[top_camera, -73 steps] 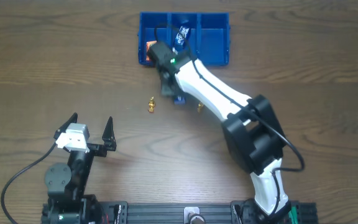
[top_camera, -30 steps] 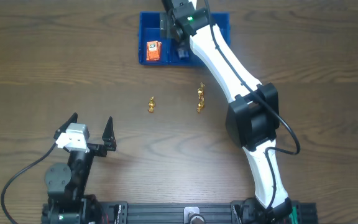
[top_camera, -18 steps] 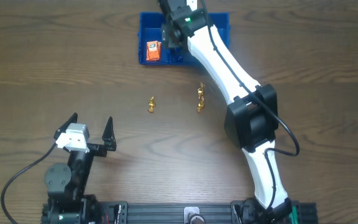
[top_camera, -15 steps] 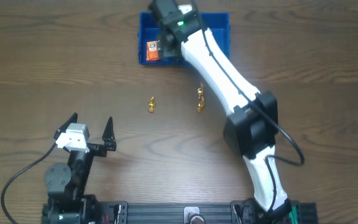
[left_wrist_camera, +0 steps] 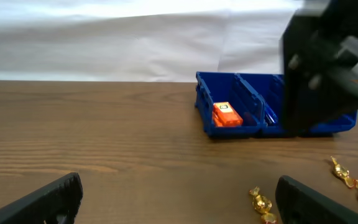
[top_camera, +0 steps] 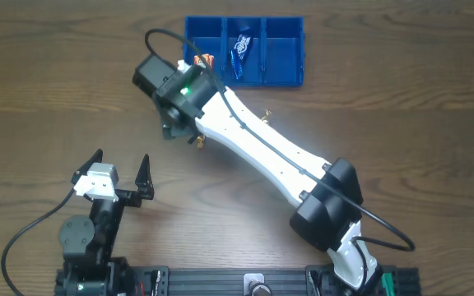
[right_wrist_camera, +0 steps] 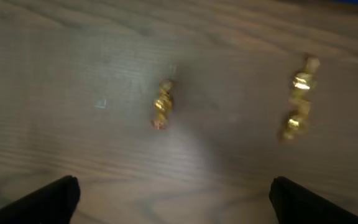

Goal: Sort Candies Into Trays

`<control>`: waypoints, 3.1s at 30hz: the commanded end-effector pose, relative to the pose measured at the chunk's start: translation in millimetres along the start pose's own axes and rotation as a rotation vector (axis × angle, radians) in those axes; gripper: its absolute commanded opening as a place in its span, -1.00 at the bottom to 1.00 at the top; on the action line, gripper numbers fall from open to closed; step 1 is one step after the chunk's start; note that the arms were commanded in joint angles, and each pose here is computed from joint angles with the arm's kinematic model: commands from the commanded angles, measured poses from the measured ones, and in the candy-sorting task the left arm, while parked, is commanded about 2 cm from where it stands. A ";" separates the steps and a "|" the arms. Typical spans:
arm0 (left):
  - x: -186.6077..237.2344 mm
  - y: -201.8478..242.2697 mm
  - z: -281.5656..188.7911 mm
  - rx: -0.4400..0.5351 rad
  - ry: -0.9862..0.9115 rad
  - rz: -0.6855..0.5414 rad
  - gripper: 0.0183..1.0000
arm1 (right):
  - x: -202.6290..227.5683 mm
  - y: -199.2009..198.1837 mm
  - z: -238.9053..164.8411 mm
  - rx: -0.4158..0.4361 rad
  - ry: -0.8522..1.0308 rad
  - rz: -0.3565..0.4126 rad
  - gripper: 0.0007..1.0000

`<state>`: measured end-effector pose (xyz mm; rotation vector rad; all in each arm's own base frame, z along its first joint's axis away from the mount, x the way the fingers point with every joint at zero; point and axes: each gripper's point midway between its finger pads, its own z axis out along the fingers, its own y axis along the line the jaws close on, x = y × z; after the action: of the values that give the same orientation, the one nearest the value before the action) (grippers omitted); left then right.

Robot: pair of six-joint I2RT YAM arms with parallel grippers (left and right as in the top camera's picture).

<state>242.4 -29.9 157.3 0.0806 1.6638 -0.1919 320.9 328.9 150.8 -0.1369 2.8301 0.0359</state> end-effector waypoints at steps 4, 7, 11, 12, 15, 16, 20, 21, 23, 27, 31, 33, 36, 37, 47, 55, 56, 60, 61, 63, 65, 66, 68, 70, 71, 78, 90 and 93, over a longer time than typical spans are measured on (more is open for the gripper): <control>16.2 -1.0 1.0 0.012 0.046 0.006 0.99 | 17.9 6.3 70.4 0.024 0.083 0.028 1.00; 16.2 -1.0 1.0 0.012 0.046 0.006 1.00 | 18.0 7.0 89.5 0.034 0.095 0.032 1.00; 16.2 -1.0 1.0 0.012 0.046 0.006 0.99 | 14.0 4.1 114.2 0.046 0.101 0.046 1.00; 16.2 -1.0 1.0 0.012 0.046 0.006 0.99 | 13.2 2.7 116.5 0.048 0.102 0.049 1.00; 16.2 -1.0 1.0 0.012 0.046 0.006 1.00 | 10.2 0.2 124.4 0.049 0.102 0.045 1.00; 16.2 -1.0 1.0 0.012 0.046 0.006 1.00 | 9.2 -0.4 126.8 0.049 0.101 0.045 1.00; 16.2 -1.0 1.0 0.012 0.046 0.006 1.00 | 10.3 -2.2 134.0 0.056 0.109 0.044 1.00; 16.2 -1.0 1.0 0.012 0.046 0.006 1.00 | 11.5 -2.9 136.8 0.060 0.114 0.044 1.00; 16.2 -0.9 1.0 0.011 0.046 0.006 1.00 | 14.1 -4.4 143.5 0.065 0.130 0.047 1.00; 16.2 -0.9 1.0 0.011 0.046 0.006 1.00 | 13.3 -3.8 146.9 0.060 0.130 0.050 0.94; 16.2 -1.0 1.0 0.012 0.046 0.006 0.99 | 13.2 -0.2 148.2 0.043 0.132 0.053 0.61; 16.2 -1.0 1.0 0.012 0.046 0.006 1.00 | 13.2 -0.3 148.2 0.044 0.132 0.052 0.46; 16.2 -1.0 1.0 0.012 0.046 0.006 0.99 | 13.2 -0.4 148.1 0.044 0.132 0.052 0.25; 16.2 -1.0 1.0 0.012 0.046 0.006 1.00 | 13.3 -0.4 148.3 0.044 0.133 0.052 0.20; 16.2 -1.0 1.0 0.012 0.046 0.006 1.00 | 13.9 0.2 151.8 0.044 0.134 0.053 0.05; 16.2 -1.0 1.0 0.012 0.046 0.006 1.00 | 14.4 -0.1 152.7 0.046 0.135 0.052 -0.04; 16.2 -1.0 1.0 0.012 0.046 0.006 0.99 | 14.6 -0.1 153.1 0.046 0.136 0.052 -0.06; 16.2 -0.9 1.0 0.011 0.046 0.006 1.00 | 15.6 0.9 152.9 0.046 0.136 0.049 -0.16; 16.2 -1.0 1.0 0.012 0.046 0.006 1.00 | 15.9 1.4 152.8 0.046 0.136 0.048 -0.17; 16.2 -1.0 1.0 0.012 0.046 0.006 1.00 | 16.0 1.6 152.8 0.046 0.136 0.048 -0.18; 16.2 -1.0 1.0 0.012 0.046 0.006 0.99 | 16.1 1.5 153.0 0.046 0.137 0.048 -0.19; 16.2 -1.0 1.0 0.012 0.046 0.006 1.00 | 17.0 1.5 154.2 0.048 0.139 0.047 -0.18; 16.2 -1.0 1.0 0.012 0.046 0.006 1.00 | 17.7 1.6 155.1 0.049 0.141 0.046 -0.19; 16.2 -1.0 1.0 0.012 0.046 0.006 0.99 | 18.5 1.4 156.7 0.051 0.143 0.048 -0.19; 16.2 -0.9 1.0 0.011 0.046 0.006 1.00 | 19.5 1.3 158.1 0.052 0.147 0.049 -0.18; 16.2 -1.0 1.0 0.012 0.046 0.006 1.00 | 19.1 4.8 162.4 0.039 0.146 0.051 -0.27; 16.2 -1.0 1.0 0.012 0.046 0.006 1.00 | 20.9 9.3 162.3 0.015 0.159 0.053 -0.78; 16.2 -1.0 1.0 0.012 0.046 0.006 1.00 | 20.8 9.2 162.2 0.015 0.159 0.053 -0.88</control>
<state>242.3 -29.9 157.2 0.0805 1.6642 -0.1920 352.8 345.7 3.1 -0.0685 2.9626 0.0385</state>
